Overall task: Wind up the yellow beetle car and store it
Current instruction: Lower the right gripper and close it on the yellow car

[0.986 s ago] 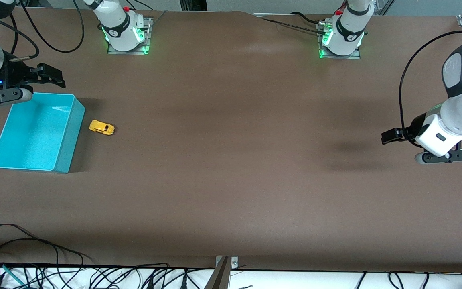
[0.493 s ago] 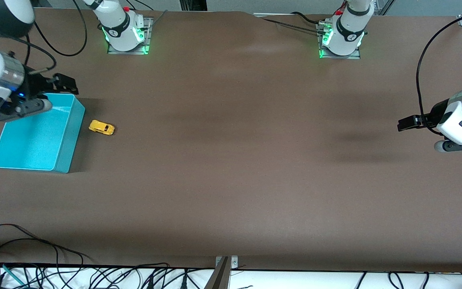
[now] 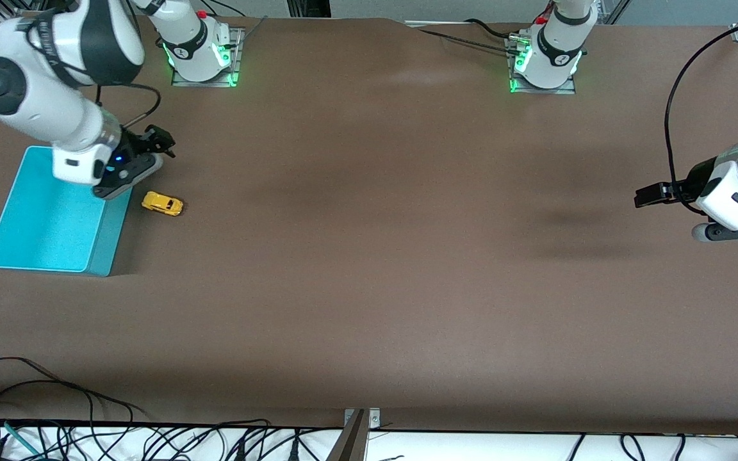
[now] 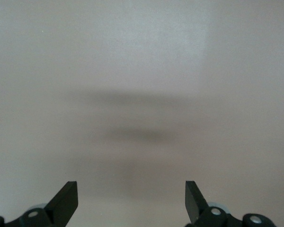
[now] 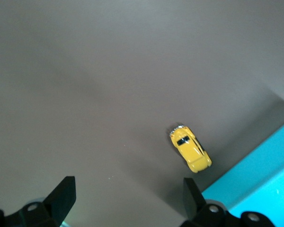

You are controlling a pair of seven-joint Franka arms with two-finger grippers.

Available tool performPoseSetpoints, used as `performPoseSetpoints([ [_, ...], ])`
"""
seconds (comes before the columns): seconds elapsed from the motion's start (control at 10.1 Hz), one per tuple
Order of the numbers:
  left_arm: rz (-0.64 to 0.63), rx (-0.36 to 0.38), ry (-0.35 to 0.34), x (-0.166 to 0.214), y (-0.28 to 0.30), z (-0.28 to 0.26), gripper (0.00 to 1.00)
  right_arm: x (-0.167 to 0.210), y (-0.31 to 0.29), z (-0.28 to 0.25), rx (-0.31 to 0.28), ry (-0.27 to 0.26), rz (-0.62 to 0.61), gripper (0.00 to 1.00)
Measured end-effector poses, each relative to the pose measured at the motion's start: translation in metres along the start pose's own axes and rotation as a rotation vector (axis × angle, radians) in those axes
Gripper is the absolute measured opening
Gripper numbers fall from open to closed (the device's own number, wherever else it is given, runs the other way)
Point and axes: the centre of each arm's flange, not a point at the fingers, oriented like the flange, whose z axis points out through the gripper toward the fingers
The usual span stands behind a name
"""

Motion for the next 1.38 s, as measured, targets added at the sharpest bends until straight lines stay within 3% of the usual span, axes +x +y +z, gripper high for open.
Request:
performPoseSetpoints([
  [0.39,0.002,0.0,-0.001,0.0,0.0,0.0,1.0,-0.011,0.0,0.039,-0.023,0.021,-0.331,1.0],
  [0.69,0.003,0.0,-0.002,0.0,0.0,0.0,1.0,-0.027,0.03,0.076,-0.015,0.034,-0.495,1.0],
  [1.09,0.002,0.0,-0.003,0.0,-0.001,0.0,1.0,-0.071,0.1,0.141,0.031,0.047,-0.589,1.0],
  [1.38,0.003,0.0,-0.004,0.0,-0.001,0.0,1.0,-0.072,0.106,0.16,0.033,0.051,-0.618,1.0],
])
